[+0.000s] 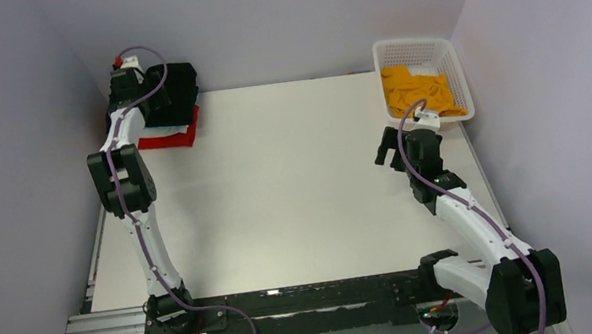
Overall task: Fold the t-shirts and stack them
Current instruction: Put the neatly folded tshirt into the corner of the board with the left arm
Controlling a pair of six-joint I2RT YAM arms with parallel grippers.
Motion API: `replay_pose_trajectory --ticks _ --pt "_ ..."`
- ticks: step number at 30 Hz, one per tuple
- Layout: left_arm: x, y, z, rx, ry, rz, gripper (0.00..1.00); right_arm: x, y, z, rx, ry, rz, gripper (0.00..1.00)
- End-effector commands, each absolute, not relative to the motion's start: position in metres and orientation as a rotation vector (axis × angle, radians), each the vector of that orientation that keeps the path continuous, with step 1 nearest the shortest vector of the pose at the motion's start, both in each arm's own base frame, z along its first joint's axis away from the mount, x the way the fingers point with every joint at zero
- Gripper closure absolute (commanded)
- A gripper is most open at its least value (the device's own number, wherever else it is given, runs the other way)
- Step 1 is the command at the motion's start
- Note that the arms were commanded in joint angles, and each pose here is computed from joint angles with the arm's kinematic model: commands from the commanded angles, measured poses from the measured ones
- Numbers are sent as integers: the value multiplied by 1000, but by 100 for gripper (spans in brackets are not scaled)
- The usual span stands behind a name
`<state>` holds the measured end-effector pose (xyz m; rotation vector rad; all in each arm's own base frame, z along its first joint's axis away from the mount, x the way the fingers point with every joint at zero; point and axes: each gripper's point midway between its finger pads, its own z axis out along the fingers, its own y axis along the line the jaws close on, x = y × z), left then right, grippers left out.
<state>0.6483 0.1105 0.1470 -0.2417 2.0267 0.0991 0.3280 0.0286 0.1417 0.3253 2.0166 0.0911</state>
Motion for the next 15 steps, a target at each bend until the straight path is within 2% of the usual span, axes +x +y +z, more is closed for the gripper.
replay_pose_trajectory --ticks 1,8,15 --pt "640 114 124 -292 2068 22 1 336 32 152 322 1979 121 0" --pt "608 91 71 -153 2289 -83 1 335 32 155 320 1964 127 0" --pt "579 88 72 -202 2336 -76 1 334 34 158 315 1954 139 0"
